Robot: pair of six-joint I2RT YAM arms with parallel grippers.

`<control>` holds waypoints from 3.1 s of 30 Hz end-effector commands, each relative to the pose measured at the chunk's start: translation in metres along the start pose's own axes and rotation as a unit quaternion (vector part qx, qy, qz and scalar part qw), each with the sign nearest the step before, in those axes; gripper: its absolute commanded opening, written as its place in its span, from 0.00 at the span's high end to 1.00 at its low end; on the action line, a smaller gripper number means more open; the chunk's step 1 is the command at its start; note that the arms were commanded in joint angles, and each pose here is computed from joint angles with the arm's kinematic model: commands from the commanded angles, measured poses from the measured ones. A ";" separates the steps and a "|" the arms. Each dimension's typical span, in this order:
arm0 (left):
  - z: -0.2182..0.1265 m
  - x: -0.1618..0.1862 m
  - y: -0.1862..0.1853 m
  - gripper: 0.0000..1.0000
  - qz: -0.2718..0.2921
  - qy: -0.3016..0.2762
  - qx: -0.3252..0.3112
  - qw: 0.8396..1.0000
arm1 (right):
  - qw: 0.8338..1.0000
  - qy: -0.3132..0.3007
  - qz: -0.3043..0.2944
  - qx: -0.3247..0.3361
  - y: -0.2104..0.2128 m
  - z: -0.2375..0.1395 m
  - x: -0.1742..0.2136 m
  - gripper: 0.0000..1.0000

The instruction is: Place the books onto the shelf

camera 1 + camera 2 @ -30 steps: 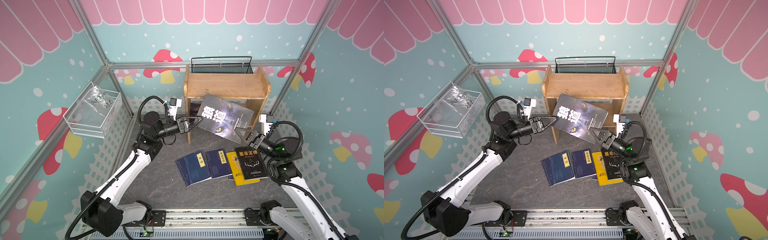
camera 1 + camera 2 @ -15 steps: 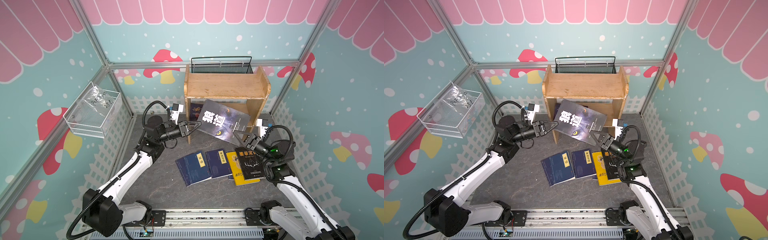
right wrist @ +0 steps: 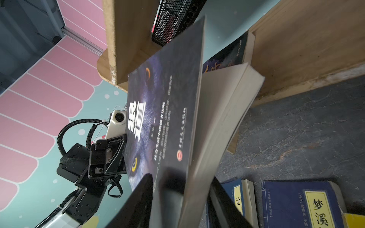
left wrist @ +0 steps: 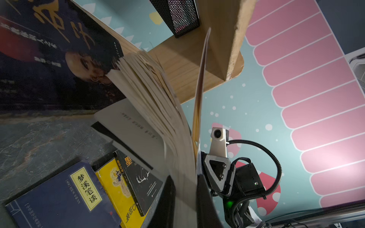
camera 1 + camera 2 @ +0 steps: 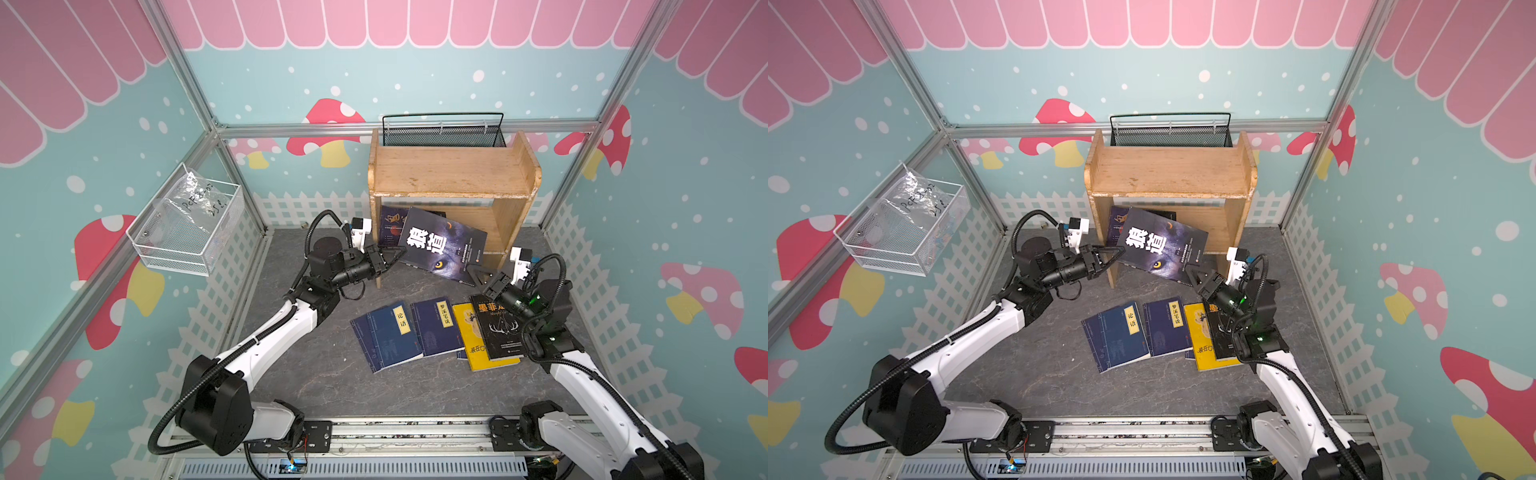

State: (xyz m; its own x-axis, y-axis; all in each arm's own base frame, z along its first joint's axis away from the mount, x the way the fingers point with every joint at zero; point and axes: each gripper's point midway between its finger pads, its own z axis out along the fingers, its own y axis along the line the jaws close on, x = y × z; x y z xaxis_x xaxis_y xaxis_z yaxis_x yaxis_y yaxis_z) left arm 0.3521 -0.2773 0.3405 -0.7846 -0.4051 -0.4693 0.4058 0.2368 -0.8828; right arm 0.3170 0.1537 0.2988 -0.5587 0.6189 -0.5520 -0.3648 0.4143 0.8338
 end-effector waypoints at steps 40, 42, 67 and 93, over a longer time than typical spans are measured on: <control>-0.045 -0.019 0.051 0.12 0.038 -0.059 -0.180 0.981 | 0.999 -0.039 -0.010 -0.019 -0.005 0.038 -0.036 0.91; -0.045 -0.018 0.056 0.13 0.038 -0.057 -0.186 0.980 | 0.999 -0.034 -0.014 -0.015 -0.006 0.043 -0.038 0.91; -0.070 -0.024 0.070 0.13 0.036 -0.081 -0.194 0.977 | 0.999 0.047 -0.014 -0.016 -0.023 0.114 -0.051 0.89; -0.082 -0.031 0.075 0.13 0.004 -0.104 -0.169 0.980 | 0.996 0.086 -0.006 0.003 -0.043 0.134 -0.042 0.90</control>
State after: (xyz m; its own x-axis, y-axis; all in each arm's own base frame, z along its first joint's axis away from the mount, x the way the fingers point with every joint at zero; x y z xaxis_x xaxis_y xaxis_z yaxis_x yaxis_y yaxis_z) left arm 0.3712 -0.1758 0.2828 -0.6633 -0.5551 -0.5019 0.1846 0.5285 -0.8286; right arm 0.4515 0.1966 0.2804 -0.6899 0.5021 -0.5215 -0.3373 0.4144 0.8453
